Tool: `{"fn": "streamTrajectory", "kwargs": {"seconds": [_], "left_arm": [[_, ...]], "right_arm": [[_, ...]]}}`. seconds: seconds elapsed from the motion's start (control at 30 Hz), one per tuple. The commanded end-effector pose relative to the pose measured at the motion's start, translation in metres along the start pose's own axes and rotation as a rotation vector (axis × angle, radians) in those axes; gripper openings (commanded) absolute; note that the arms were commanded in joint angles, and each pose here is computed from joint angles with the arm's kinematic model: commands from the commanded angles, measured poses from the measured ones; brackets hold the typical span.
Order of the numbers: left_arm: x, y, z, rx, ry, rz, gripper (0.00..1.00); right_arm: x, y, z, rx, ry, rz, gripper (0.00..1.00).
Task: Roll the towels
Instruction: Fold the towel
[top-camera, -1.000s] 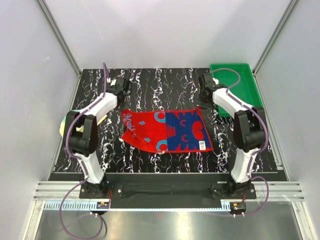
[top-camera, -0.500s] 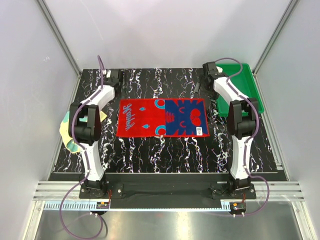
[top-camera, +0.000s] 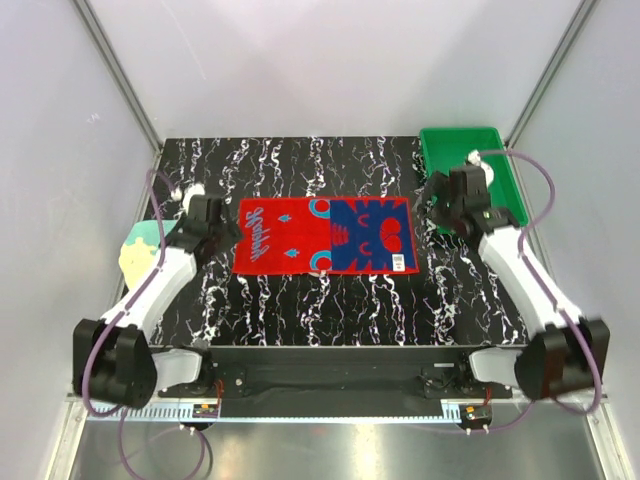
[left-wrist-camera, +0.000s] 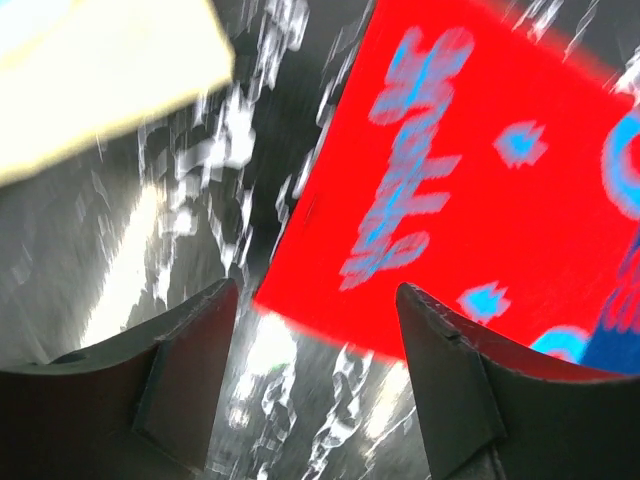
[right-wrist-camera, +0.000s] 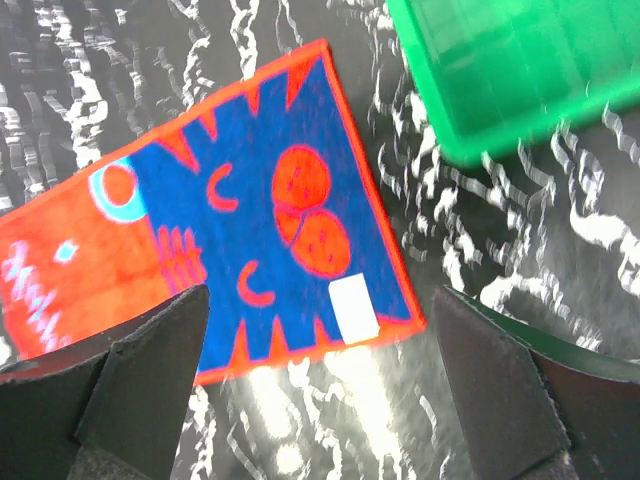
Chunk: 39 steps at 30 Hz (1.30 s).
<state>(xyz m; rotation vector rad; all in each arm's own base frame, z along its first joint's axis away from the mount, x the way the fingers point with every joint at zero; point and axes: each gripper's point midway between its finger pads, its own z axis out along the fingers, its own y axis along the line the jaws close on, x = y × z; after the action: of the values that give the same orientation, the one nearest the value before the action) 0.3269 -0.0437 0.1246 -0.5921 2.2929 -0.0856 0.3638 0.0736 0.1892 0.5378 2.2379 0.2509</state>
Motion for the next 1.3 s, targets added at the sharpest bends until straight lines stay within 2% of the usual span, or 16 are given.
{"fn": "streamTrajectory", "kwargs": {"seconds": [0.0,0.03,0.07,0.2,0.63,0.73,0.77,0.8,0.9,1.1,1.27], "left_arm": [[0.051,0.005,0.011,0.064,0.096,-0.074,0.68],[0.053,0.002,0.011,0.095,0.090,-0.091,0.68],[0.070,0.009,0.015,0.080,0.121,-0.105,0.68],[0.091,0.013,0.025,0.088,0.155,-0.139,0.66],[0.101,0.024,0.055,-0.015,0.166,-0.181,0.65],[0.101,0.030,0.054,-0.041,0.157,-0.174,0.54],[0.100,0.031,0.054,-0.045,0.155,-0.166,0.49],[0.100,0.031,0.054,-0.046,0.154,-0.161,0.39],[0.100,0.033,0.054,-0.049,0.150,-0.144,0.23],[0.098,0.030,0.055,-0.035,0.144,-0.135,0.05],[0.098,0.030,0.056,-0.033,0.144,-0.133,0.00]], "right_arm": [[0.031,-0.007,-0.019,-0.059,0.013,0.118,1.00],[0.047,-0.016,-0.019,-0.048,0.039,0.124,1.00],[0.054,-0.014,-0.023,-0.075,0.057,0.141,0.98],[0.086,-0.006,-0.035,-0.201,0.145,0.159,0.95],[0.131,-0.031,-0.013,-0.134,0.243,0.149,0.95],[0.134,-0.033,-0.003,-0.114,0.255,0.150,0.95],[0.133,-0.033,-0.001,-0.107,0.253,0.156,0.95],[0.135,-0.035,0.003,-0.092,0.259,0.156,0.94],[0.139,-0.039,0.012,-0.058,0.274,0.166,0.86],[0.150,-0.046,0.031,-0.003,0.318,0.170,0.77],[0.157,-0.052,0.050,0.031,0.329,0.157,0.68]]}}
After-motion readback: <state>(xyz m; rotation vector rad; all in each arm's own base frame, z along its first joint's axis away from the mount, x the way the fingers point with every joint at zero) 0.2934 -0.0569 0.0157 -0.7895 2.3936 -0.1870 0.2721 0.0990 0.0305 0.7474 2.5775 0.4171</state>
